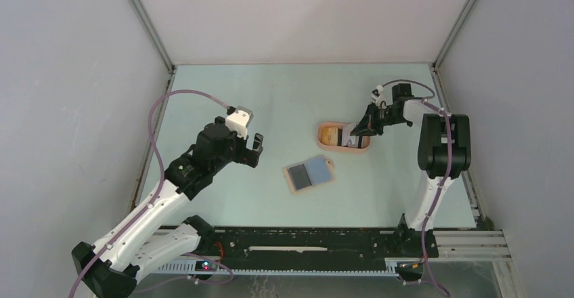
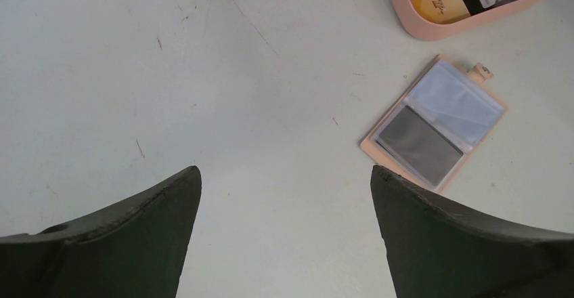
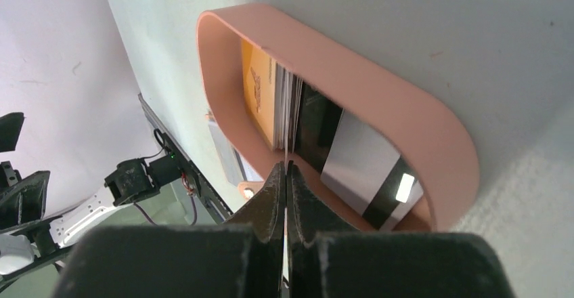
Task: Put the credit cards into the card holder
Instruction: Pick up the credit card from the storage box, then insert the credit card into the card holder.
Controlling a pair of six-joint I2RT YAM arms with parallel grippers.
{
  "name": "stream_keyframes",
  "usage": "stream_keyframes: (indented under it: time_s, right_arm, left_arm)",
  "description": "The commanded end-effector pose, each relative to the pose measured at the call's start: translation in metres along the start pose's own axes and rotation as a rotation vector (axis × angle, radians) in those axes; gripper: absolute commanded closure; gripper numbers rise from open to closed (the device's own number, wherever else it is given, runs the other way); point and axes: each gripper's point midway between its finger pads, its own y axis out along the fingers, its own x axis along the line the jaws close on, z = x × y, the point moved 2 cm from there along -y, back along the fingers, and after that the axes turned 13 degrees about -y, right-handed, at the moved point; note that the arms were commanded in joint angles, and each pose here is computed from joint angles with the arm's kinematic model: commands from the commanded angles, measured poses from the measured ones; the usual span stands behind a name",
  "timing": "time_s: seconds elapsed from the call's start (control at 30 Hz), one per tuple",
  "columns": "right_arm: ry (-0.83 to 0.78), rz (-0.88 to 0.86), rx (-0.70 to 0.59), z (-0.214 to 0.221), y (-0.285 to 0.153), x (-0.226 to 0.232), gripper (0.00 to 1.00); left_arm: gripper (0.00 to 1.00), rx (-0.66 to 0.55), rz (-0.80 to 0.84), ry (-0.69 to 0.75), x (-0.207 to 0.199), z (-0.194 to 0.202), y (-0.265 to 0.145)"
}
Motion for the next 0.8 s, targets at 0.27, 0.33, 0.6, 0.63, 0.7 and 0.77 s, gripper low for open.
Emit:
stream_keyframes:
  time_s: [0.27,0.33,0.6,0.63,0.7,0.77]
  right_arm:
    - [-0.360,-0.124,-0.142,-0.005,-0.069,0.072,1.00]
    - [-0.467,-0.178,-0.172,-0.002,-0.081,0.094,1.00]
    - [-0.956,-0.418,-0.280,0.039,-0.114,0.176,1.00]
    - [-1.035,-0.445,-0.284,0.047,-0.114,0.184,1.00]
    - [-1.198,-0.502,-0.282,0.068,-0.112,0.201,1.00]
    - [-1.356,-0.544,-0.275,0.087,-0.109,0.214,1.00]
  left_arm:
    - [0.00,-0.066,0.144,0.005,-0.020,-0.012,-0.010]
    - [0.00,-0.087,0.268,-0.023,-0.040,-0.018,-0.018]
    - [0.05,-0.267,0.745,-0.286,-0.110,-0.037,-0.043]
    - [0.07,-0.295,0.785,-0.288,-0.116,-0.035,-0.045]
    - [0.09,-0.338,0.845,-0.258,-0.126,-0.030,-0.048]
    - [0.11,-0.362,0.884,-0.182,-0.137,-0.021,-0.049]
